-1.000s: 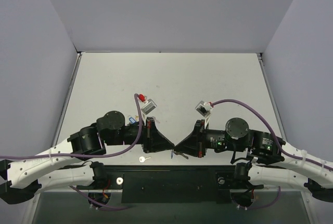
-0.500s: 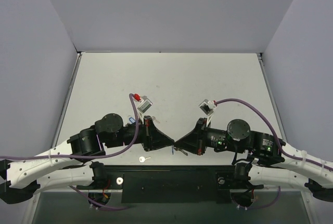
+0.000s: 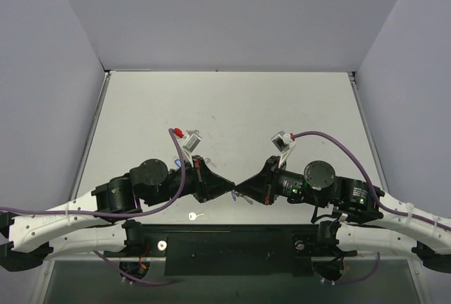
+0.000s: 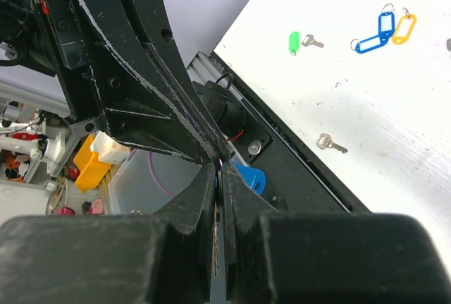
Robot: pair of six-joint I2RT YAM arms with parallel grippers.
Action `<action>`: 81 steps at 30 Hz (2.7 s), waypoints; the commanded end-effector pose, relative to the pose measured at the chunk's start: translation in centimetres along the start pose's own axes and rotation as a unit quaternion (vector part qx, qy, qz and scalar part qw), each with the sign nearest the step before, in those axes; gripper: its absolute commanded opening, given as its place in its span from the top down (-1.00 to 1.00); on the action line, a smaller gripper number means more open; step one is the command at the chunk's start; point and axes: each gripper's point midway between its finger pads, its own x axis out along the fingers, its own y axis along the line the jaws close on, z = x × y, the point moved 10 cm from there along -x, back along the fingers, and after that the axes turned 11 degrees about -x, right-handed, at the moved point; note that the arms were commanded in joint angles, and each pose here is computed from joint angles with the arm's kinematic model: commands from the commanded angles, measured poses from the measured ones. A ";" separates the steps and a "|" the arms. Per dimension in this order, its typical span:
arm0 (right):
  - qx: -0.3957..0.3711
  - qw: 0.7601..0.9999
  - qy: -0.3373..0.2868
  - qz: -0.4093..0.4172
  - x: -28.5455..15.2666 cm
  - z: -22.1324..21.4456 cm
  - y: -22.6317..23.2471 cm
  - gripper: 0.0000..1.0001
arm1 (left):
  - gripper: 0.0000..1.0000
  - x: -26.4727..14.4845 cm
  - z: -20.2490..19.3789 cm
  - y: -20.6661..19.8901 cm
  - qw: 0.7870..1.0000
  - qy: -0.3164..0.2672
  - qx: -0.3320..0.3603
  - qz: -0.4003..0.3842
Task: Remove the keys from the keyring
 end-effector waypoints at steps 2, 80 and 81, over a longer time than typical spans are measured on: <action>-0.002 0.999 -0.037 -0.009 1.4 1.1 0.4 1.00 | 1.00 -0.1 0.2 -2.8 0.996 -0.003 -0.046 -0.074; -0.084 0.994 -0.039 0.065 -1.2 2.1 3.3 1.00 | 0.04 -4.1 2.5 -6.2 0.966 -0.042 -0.232 -0.102; -0.084 0.993 -0.041 0.067 -1.3 2.2 3.3 1.00 | -0.03 -4.1 2.4 -6.0 0.967 -0.042 -0.232 -0.099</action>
